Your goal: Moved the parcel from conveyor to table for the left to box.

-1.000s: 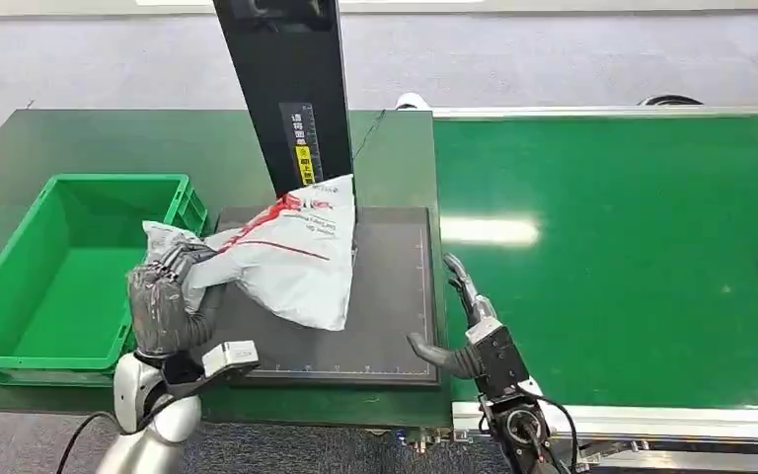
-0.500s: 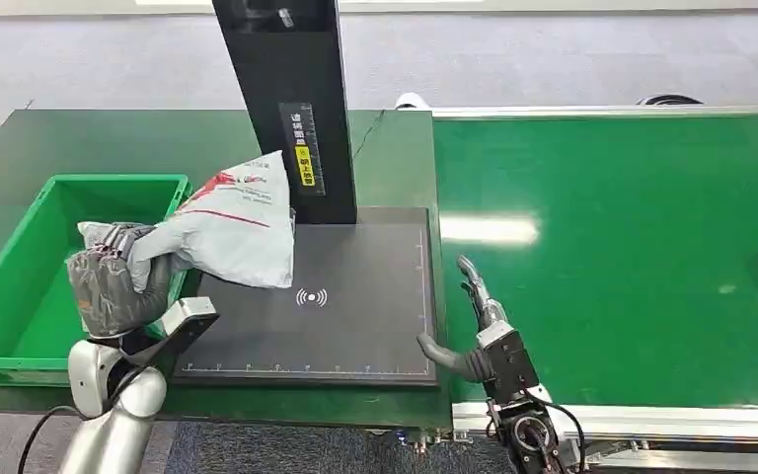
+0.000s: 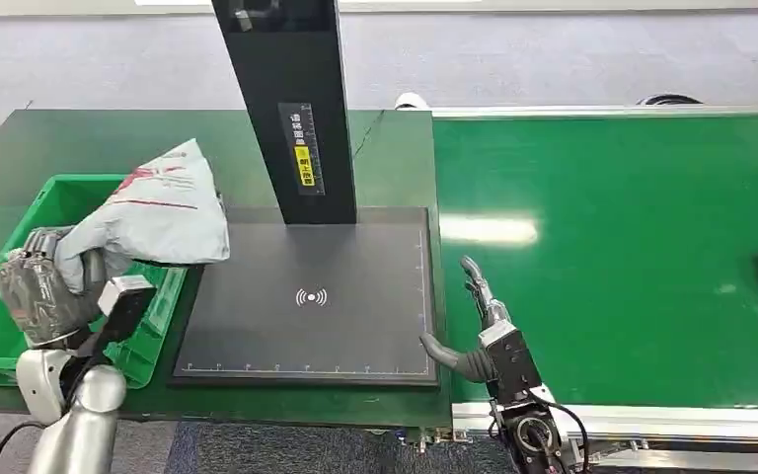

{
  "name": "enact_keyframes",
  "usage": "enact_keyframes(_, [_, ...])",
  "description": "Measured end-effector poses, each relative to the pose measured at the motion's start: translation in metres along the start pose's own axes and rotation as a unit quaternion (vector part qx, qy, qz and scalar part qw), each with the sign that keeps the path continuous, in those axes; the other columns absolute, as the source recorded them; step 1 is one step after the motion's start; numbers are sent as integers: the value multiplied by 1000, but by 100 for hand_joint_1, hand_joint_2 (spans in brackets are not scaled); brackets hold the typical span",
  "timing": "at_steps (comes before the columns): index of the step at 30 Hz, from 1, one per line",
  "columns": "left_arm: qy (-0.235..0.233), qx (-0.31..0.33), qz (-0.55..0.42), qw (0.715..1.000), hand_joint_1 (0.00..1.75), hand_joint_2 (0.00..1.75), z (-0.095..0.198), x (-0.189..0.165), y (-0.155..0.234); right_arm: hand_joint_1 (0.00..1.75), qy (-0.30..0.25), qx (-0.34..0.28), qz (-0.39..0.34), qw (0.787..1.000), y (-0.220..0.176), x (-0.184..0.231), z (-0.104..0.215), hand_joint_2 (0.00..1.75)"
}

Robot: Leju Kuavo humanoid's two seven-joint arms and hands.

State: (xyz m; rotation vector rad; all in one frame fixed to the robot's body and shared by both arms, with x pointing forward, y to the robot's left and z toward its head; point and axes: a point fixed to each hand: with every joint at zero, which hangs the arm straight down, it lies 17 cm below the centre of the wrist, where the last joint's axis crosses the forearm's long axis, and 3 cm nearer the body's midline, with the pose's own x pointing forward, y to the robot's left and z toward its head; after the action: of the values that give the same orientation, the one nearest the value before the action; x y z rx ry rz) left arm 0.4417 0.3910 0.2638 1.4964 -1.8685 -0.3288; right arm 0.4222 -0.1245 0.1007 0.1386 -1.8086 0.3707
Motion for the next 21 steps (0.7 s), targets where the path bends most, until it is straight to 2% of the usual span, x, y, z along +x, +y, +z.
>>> enact_keyframes(4, [50, -22, 1, 998, 175, 175, 5, -28, -6, 0, 4, -2, 3, 1000, -1, -2, 3, 175])
enact_keyframes(8, [108, -79, -3, 991, 175, 175, 19, -56, -30, 0, 6, -1, 6, 1000, -1, -3, 4, 175])
enact_keyframes(17, [199, -180, 28, 963, 175, 175, 46, -93, -78, 0, 8, 2, 12, 1000, 1, -4, 4, 175])
enact_keyframes(20, [216, -189, 34, 958, 175, 175, 51, -105, -81, 0, 8, 2, 13, 1000, 1, -4, 4, 175])
enact_keyframes(21, [219, -188, 36, 957, 159, 175, 51, -107, -81, 0, 8, 2, 13, 1000, 1, -4, 4, 175])
